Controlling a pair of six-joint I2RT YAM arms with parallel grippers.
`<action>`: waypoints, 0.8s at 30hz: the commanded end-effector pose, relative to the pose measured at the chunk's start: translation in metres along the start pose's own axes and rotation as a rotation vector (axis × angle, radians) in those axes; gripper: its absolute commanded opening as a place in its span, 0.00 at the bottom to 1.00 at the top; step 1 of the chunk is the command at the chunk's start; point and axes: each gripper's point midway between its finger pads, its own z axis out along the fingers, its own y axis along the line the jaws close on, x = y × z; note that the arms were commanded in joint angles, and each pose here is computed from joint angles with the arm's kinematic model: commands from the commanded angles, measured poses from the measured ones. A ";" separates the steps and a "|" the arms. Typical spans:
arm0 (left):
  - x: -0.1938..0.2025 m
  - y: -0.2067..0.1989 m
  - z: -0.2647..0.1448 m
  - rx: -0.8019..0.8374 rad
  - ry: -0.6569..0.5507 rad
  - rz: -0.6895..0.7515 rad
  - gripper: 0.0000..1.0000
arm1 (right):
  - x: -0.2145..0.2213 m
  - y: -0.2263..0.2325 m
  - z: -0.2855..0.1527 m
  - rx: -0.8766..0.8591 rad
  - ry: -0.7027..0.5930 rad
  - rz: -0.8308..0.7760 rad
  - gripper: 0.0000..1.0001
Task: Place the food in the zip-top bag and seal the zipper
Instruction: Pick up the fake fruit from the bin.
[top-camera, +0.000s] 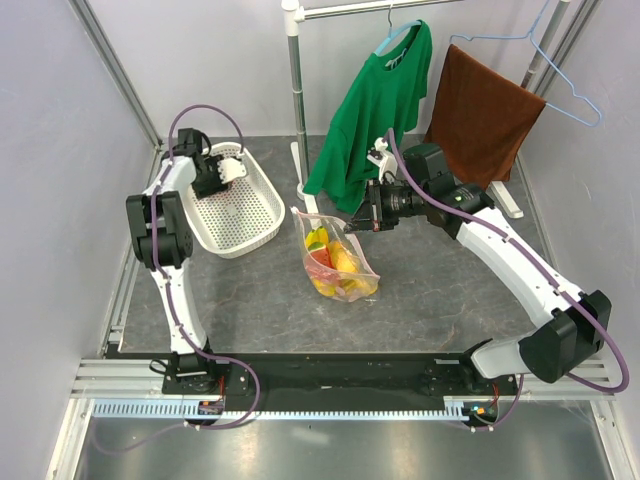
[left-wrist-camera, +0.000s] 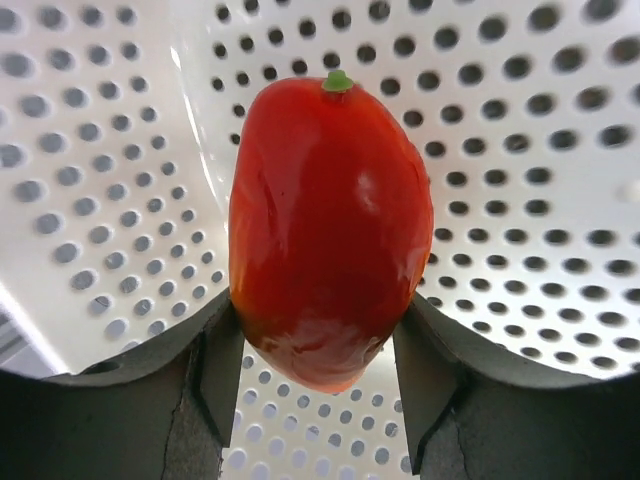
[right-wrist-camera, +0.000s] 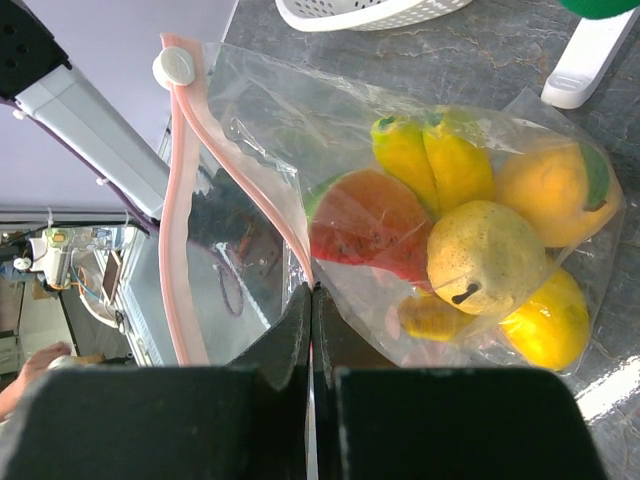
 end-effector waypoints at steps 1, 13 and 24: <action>-0.046 0.034 -0.084 -0.118 -0.182 -0.099 0.40 | -0.006 0.006 -0.005 -0.012 -0.025 -0.045 0.00; -0.233 -0.058 -0.382 0.113 -1.063 -0.377 0.35 | -0.003 0.001 -0.017 0.029 -0.051 -0.097 0.00; -0.340 -0.177 -0.429 0.379 -1.281 -0.662 0.39 | -0.009 0.010 -0.024 0.017 -0.082 -0.086 0.00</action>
